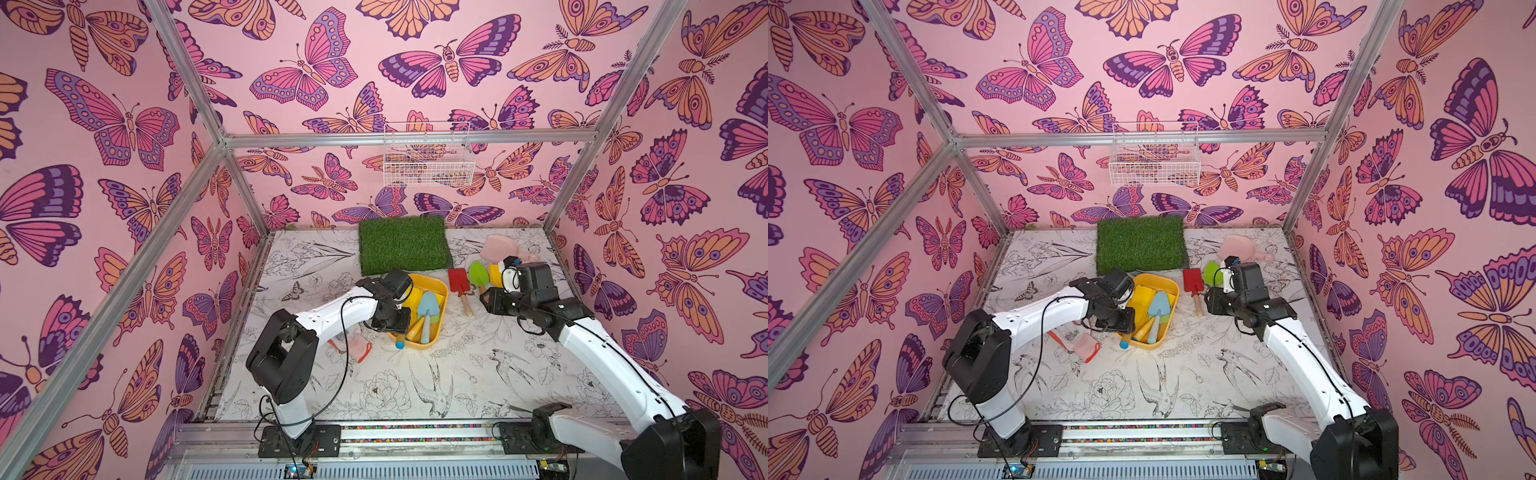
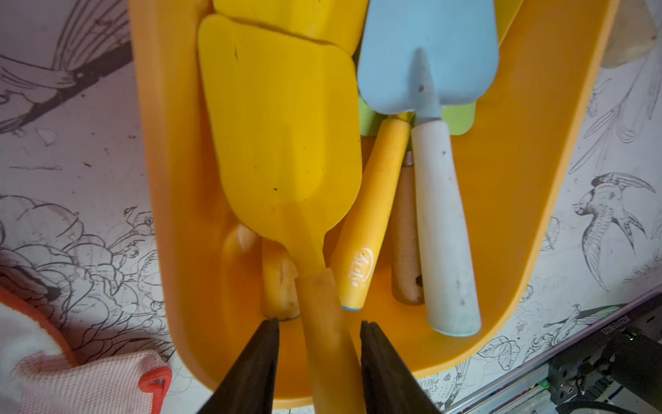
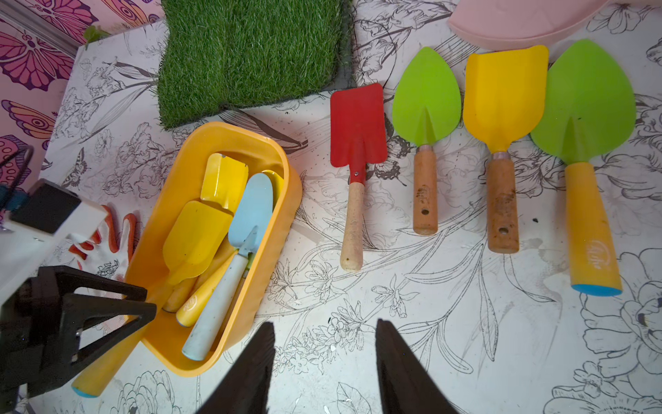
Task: Take the shovel out of the storage box
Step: Pick up the shovel from the storage box.
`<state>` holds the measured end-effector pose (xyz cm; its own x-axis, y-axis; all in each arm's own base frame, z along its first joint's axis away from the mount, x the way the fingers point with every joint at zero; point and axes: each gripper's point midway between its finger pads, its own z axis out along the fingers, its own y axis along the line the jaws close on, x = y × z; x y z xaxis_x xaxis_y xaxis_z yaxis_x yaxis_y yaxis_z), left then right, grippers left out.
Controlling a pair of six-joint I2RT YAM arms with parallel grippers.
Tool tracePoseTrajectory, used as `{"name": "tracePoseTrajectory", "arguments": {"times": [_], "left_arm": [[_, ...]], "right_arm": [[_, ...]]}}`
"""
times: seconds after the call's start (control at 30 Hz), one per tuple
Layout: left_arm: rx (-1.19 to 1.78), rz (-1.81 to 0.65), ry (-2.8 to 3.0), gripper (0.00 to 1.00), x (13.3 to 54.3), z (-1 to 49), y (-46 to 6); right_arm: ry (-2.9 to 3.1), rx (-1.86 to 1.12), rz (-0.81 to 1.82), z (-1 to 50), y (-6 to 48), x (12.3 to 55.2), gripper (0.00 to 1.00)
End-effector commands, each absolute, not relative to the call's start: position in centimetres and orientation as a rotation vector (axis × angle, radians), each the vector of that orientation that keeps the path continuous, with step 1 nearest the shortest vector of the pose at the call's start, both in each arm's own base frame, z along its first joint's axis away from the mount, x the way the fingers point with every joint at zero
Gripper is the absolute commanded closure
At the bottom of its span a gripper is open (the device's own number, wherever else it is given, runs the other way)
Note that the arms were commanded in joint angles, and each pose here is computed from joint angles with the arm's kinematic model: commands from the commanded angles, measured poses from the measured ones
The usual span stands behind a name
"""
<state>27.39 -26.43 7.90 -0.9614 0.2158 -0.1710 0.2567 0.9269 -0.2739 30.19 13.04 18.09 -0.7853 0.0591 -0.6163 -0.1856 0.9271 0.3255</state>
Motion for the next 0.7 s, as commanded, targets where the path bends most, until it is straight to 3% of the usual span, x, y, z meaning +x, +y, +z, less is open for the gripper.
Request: {"name": "tracePoseTrajectory", "arguments": {"times": [0.0,0.2,0.47,0.67], "left_arm": [[0.409,-0.346,3.048,0.58,25.9,6.8,-25.4],[0.433,-0.317,3.122,0.64,25.5,5.8,-25.8],[0.43,-0.293,3.128,0.82,25.9,6.0,-26.0],[0.444,-0.246,3.098,0.91,26.2,7.2,-25.3]], "right_arm": [[2.413,-0.111,0.524,18.4,13.6,30.0,0.5],[2.415,-0.121,0.537,18.2,13.8,29.9,0.5],[2.402,-0.116,0.508,18.3,13.3,29.9,0.49],[2.393,-0.109,0.483,18.6,12.9,29.9,0.49]]}}
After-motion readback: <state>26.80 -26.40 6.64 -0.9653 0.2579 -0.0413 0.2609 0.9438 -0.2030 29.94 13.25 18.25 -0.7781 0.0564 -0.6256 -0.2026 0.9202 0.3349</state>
